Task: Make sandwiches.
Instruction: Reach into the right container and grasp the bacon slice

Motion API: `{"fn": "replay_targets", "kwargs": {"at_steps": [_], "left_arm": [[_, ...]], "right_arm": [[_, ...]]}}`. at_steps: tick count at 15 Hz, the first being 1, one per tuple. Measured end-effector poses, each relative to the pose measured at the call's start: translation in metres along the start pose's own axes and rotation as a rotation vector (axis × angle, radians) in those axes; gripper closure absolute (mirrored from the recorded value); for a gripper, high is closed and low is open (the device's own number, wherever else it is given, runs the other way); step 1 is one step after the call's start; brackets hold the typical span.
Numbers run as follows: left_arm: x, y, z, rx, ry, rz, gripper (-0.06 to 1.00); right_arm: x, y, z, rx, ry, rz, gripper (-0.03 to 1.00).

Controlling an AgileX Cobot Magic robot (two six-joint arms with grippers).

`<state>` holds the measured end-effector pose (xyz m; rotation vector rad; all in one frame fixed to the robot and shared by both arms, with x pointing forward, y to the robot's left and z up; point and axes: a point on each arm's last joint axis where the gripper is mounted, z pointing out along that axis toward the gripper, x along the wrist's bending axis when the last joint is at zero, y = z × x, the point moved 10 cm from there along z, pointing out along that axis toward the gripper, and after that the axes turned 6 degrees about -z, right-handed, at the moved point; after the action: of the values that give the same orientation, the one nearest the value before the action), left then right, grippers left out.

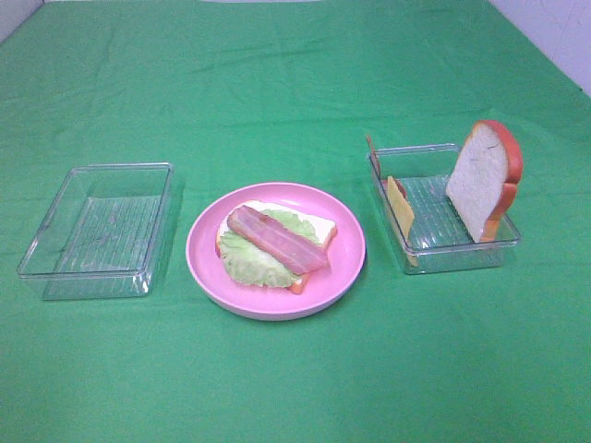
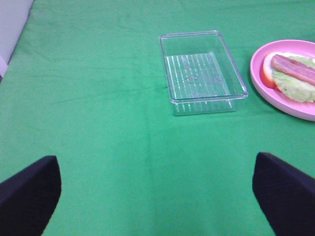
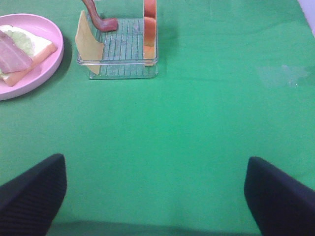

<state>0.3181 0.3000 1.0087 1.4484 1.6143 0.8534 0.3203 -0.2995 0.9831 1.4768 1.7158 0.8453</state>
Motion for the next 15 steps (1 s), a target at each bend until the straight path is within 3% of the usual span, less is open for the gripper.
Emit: {"fn": "replay_targets", "kwargs": {"at_steps": [10, 12, 15], "left_arm": [[0.002, 0.000, 0.000, -0.003, 0.019, -0.010, -0.04], [0.002, 0.000, 0.000, -0.003, 0.019, -0.010, -0.04], [0.002, 0.000, 0.000, -0.003, 0.019, -0.010, -0.04]], "right_arm": [[0.001, 0.002, 0.000, -0.008, 0.008, 0.004, 0.03], [-0.001, 0.012, -0.004, -0.049, -0.004, 0.001, 0.03], [-0.002, 0.061, 0.013, -0.104, 0.007, 0.003, 0.03]]}}
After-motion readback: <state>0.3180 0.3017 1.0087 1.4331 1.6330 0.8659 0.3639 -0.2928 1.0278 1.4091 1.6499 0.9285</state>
